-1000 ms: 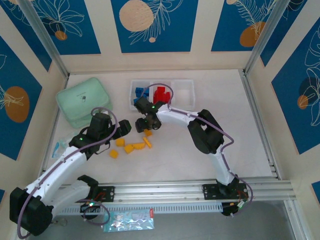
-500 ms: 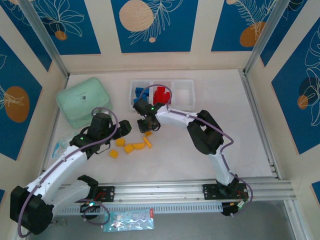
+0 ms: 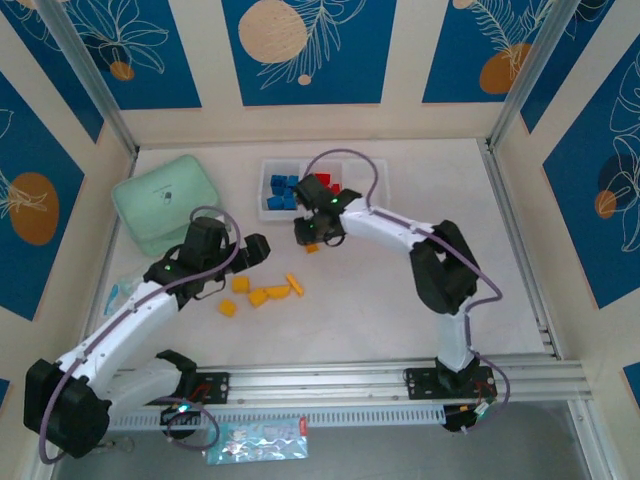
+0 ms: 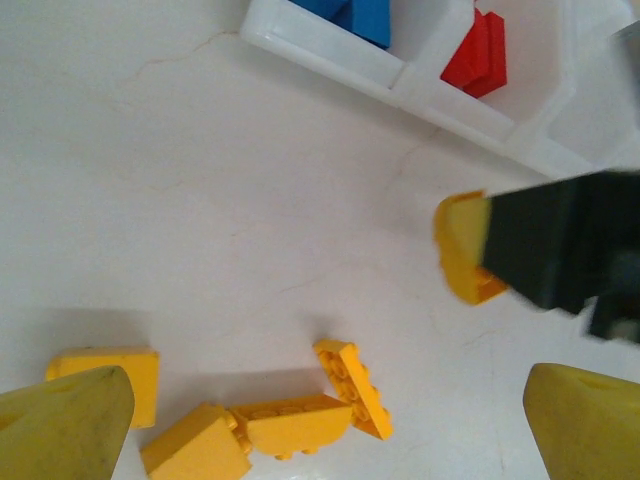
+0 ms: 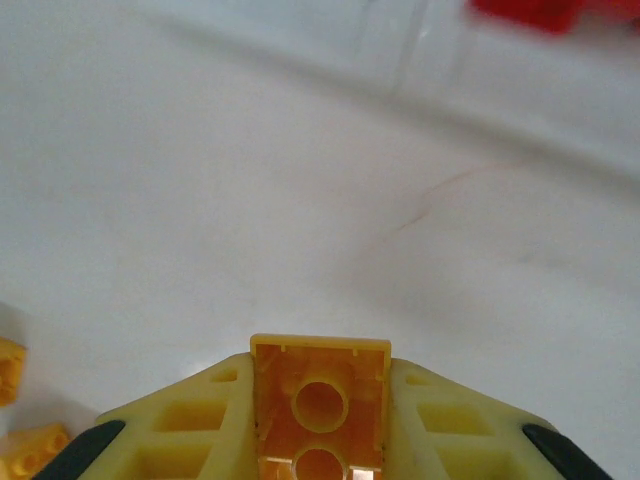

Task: Sort the legos into containers by color
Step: Pick up the lego from the center of the table, then place the lego in the container.

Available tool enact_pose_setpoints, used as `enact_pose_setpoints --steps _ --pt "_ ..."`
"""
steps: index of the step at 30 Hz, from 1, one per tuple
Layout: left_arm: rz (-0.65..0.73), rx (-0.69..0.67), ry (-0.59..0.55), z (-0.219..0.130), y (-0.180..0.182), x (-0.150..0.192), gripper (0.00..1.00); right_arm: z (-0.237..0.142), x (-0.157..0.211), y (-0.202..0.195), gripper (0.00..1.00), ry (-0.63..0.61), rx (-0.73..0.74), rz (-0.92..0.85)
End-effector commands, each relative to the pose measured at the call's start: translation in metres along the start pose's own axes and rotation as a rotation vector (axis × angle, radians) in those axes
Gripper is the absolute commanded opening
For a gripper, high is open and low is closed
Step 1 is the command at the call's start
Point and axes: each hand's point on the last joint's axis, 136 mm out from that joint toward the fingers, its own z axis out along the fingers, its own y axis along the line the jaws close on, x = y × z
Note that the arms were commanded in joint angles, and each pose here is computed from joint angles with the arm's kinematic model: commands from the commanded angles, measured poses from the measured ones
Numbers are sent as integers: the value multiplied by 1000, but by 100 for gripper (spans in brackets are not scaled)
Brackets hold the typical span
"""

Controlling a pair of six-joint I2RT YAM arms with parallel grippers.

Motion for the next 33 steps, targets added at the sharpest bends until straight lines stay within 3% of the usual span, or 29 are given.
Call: enact_pose_setpoints --steps 1,9,18,25,33 --pt "28 87 5 0 -28 -7 100 -27 -23 -32 28 -66 6 58" --pt "86 134 49 16 -59 -3 100 -33 -74 -133 28 -147 142 178" --pt "122 159 62 29 -85 -7 100 1 -112 -198 30 -151 185 264" --pt "141 154 59 33 -94 -16 100 8 -124 -207 55 -143 197 231" --pt "148 147 48 25 -95 -19 100 -29 -107 -161 63 -162 119 203"
